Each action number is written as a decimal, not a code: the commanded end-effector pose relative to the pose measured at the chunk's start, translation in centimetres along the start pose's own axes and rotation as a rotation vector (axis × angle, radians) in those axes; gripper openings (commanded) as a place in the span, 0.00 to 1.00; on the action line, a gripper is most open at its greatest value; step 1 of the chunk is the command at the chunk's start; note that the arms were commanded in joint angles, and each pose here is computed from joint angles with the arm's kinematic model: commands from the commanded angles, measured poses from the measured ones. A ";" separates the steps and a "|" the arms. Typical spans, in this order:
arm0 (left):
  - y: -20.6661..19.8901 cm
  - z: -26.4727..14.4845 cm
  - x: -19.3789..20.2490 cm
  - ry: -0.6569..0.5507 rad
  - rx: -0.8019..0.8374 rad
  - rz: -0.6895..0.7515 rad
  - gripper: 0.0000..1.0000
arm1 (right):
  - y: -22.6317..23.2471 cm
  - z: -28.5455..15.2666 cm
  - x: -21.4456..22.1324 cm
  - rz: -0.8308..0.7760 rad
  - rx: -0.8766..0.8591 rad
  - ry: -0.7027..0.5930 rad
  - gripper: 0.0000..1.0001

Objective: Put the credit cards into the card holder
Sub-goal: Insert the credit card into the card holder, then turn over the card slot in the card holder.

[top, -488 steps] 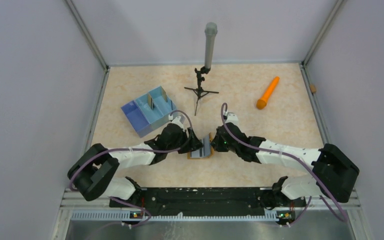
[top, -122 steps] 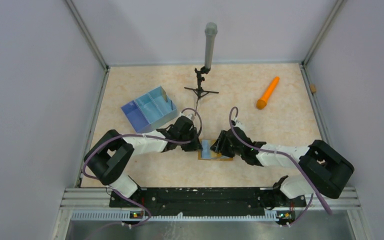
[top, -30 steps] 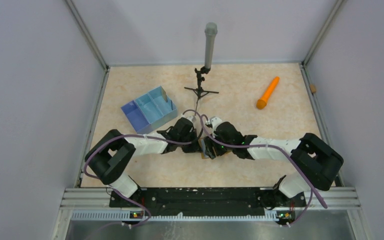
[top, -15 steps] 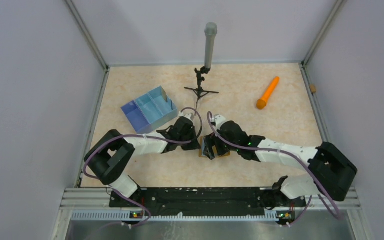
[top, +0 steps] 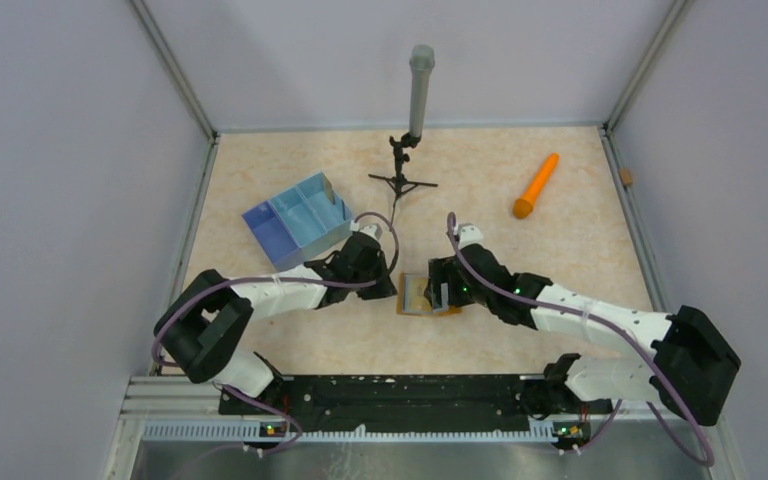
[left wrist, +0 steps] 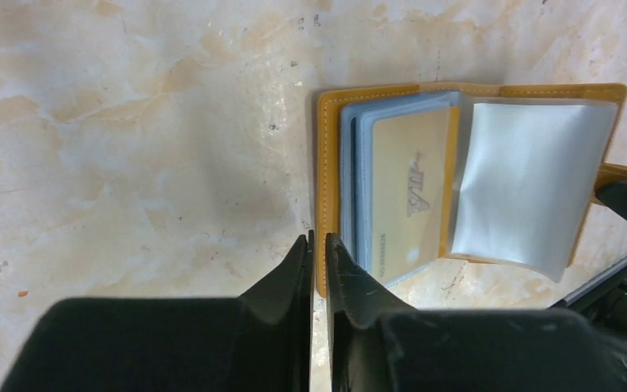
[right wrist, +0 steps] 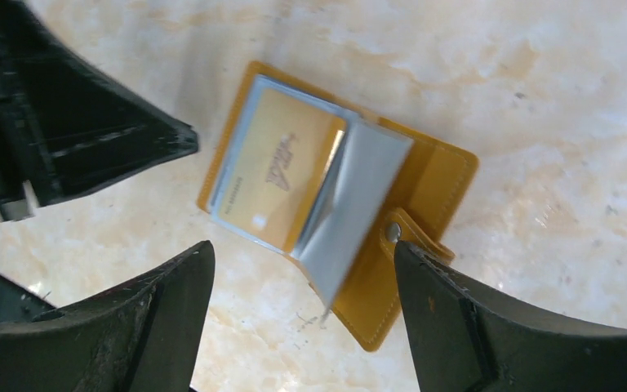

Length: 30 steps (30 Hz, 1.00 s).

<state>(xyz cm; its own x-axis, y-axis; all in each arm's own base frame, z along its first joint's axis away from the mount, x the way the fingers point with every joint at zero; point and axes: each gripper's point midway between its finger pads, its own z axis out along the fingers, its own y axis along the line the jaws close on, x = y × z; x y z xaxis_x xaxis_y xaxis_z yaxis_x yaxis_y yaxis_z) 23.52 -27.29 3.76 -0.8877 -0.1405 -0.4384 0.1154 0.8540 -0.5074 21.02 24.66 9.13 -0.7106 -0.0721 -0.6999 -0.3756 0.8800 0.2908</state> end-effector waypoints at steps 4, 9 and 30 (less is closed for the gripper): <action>-0.9 -0.9 -0.6 -0.019 0.044 -0.009 0.22 | -4.0 -1.3 2.0 0.108 0.195 0.005 0.80; -1.1 -0.8 -0.4 -0.009 0.059 -0.021 0.29 | -5.2 -0.2 3.9 0.148 0.229 0.048 0.80; -3.4 -1.0 -0.1 0.002 0.291 -0.139 0.51 | -9.4 1.5 8.4 0.258 0.325 0.146 0.22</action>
<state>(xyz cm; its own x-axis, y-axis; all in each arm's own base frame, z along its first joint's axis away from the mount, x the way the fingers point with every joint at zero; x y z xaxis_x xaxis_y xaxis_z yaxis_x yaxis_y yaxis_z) 22.42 -27.91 4.03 -0.9120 -0.2207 -0.3458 0.0718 0.7441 -0.6642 21.12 17.86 1.95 -0.7955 0.1432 -0.5888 -0.0109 0.9681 0.2502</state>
